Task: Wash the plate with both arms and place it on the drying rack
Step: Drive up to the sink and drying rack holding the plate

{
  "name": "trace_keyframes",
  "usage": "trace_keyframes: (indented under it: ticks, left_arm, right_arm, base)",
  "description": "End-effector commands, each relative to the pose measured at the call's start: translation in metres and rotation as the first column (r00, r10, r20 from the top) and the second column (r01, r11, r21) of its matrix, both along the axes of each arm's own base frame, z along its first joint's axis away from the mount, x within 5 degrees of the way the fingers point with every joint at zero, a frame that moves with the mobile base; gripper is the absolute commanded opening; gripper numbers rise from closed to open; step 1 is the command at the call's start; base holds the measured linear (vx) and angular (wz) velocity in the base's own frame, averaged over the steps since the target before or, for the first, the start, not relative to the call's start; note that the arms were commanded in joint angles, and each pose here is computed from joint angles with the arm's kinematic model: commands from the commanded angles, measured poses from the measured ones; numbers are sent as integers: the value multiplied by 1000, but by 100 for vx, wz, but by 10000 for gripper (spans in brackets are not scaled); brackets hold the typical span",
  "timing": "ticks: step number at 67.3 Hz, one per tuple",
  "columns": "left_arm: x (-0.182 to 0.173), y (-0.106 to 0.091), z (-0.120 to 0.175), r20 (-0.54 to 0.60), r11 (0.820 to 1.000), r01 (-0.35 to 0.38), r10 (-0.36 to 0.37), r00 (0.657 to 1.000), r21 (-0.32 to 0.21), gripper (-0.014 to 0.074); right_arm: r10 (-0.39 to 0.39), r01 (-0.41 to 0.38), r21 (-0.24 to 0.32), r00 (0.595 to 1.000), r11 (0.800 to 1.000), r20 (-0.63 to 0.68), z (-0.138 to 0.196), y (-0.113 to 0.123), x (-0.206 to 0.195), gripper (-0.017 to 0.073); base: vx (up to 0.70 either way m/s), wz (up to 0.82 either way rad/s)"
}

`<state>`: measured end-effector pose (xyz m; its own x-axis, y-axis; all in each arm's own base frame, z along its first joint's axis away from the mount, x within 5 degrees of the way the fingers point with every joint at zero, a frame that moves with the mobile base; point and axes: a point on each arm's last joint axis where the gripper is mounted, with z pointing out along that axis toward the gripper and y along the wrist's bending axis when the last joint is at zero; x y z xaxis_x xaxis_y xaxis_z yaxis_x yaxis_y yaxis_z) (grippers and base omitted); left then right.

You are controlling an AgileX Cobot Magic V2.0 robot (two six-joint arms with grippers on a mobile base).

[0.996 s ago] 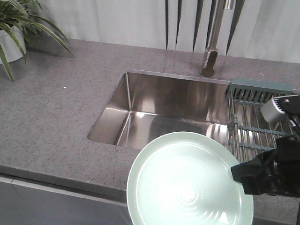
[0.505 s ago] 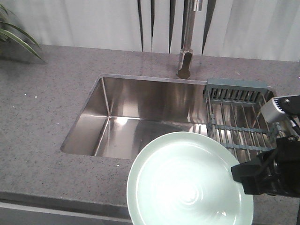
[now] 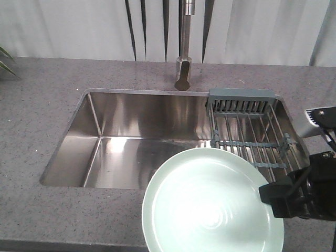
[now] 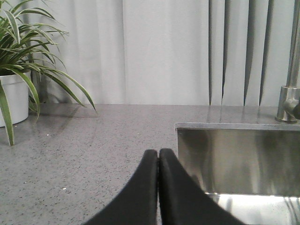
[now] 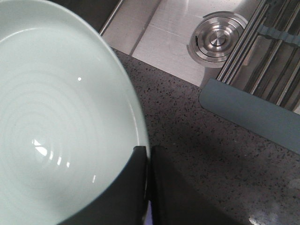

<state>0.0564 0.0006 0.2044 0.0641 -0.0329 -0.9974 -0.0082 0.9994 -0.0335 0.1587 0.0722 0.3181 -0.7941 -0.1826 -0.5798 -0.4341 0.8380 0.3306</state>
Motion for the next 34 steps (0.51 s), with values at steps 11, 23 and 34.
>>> trace_keyframes:
  ticks: [11, 23, 34]
  left_arm:
    - [-4, 0, 17, 112, 1000, 6, -6, 994, -6, -6]
    - [-4, 0, 17, 112, 1000, 6, -6, 994, -6, -6]
    - [-4, 0, 17, 112, 1000, 6, -6, 994, -6, -6]
  right_arm:
    - [-16, 13, 45, 998, 999, 69, 13, 1, 2, -4]
    - [-16, 13, 45, 998, 999, 69, 13, 1, 2, -4]
    - [-16, 13, 45, 998, 999, 69, 13, 1, 2, -4]
  base:
    - [2, -9]
    - [3, -6]
    - [4, -6]
